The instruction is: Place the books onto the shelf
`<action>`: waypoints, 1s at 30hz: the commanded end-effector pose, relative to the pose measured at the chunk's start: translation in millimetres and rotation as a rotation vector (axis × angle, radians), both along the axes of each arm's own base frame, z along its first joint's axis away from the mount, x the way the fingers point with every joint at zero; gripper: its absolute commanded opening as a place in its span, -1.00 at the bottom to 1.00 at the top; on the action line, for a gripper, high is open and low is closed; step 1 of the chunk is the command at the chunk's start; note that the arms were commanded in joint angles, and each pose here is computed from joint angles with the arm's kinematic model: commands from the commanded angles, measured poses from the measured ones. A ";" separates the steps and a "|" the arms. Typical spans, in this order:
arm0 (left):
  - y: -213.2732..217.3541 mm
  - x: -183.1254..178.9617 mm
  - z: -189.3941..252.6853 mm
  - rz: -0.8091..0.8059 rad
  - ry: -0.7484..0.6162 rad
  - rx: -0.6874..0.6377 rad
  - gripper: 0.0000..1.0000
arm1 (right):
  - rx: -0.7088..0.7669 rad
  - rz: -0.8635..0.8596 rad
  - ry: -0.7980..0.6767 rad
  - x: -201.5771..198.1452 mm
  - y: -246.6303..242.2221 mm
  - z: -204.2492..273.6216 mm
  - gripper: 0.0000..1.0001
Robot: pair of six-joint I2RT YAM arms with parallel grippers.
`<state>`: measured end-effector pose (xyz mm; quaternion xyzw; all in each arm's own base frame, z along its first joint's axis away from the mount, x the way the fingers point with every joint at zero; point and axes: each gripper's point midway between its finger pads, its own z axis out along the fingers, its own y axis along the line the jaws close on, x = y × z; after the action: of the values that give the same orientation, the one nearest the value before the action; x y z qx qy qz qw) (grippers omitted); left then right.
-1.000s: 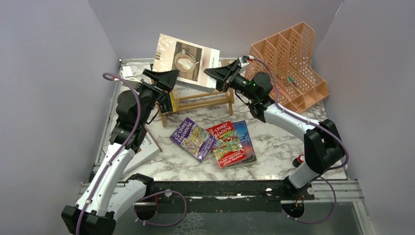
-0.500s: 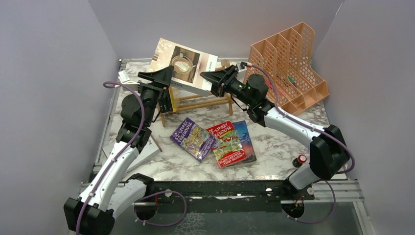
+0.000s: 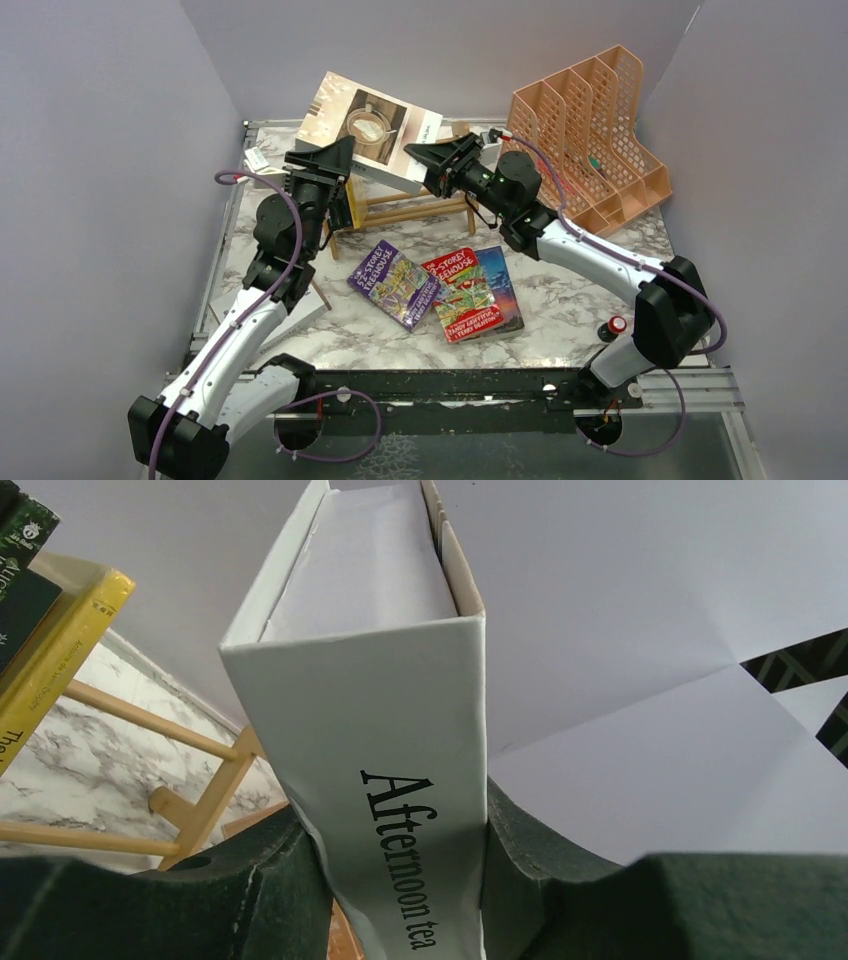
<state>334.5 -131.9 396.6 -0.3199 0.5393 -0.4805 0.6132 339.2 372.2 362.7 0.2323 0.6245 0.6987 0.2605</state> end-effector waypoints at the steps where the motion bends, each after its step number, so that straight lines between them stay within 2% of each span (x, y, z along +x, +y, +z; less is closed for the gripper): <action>1: 7.7 -0.6 19.7 0.060 -0.080 0.052 -0.50 | -0.004 -0.024 -0.022 -2.4 -4.5 3.4 -0.44; 4: 2.9 4.4 24.5 0.055 -0.083 0.120 -0.56 | -0.031 -0.015 -0.070 -7.1 -5.6 -2.5 -0.29; 7: 1.1 10.5 22.0 0.058 -0.021 0.202 -0.58 | -0.107 -0.014 -0.074 -11.9 -9.6 -24.2 0.09; 10: 7.2 17.2 9.1 0.093 0.089 0.345 -0.57 | -0.216 -0.062 -0.122 -16.7 -25.3 -45.9 0.56; 12: 11.5 19.7 -5.8 0.104 0.161 0.452 -0.57 | -0.302 -0.116 -0.151 -20.2 -41.1 -59.0 0.67; 17: 14.3 18.4 -19.4 0.086 0.225 0.614 -0.56 | -0.509 -0.254 -0.195 -25.9 -85.7 -90.7 0.69; 22: -1.2 26.0 -17.8 -0.008 0.229 0.774 -0.55 | -0.663 -0.314 -0.234 -35.2 -115.8 -103.0 0.69; 30: -15.8 59.0 -39.0 -0.050 0.313 0.956 -0.55 | -0.751 -0.323 -0.238 -45.7 -133.0 -118.3 0.69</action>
<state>385.1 -141.9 358.8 -0.1091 0.7742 -0.1751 0.5984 294.0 251.7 265.9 0.1421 0.7326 0.4451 0.4949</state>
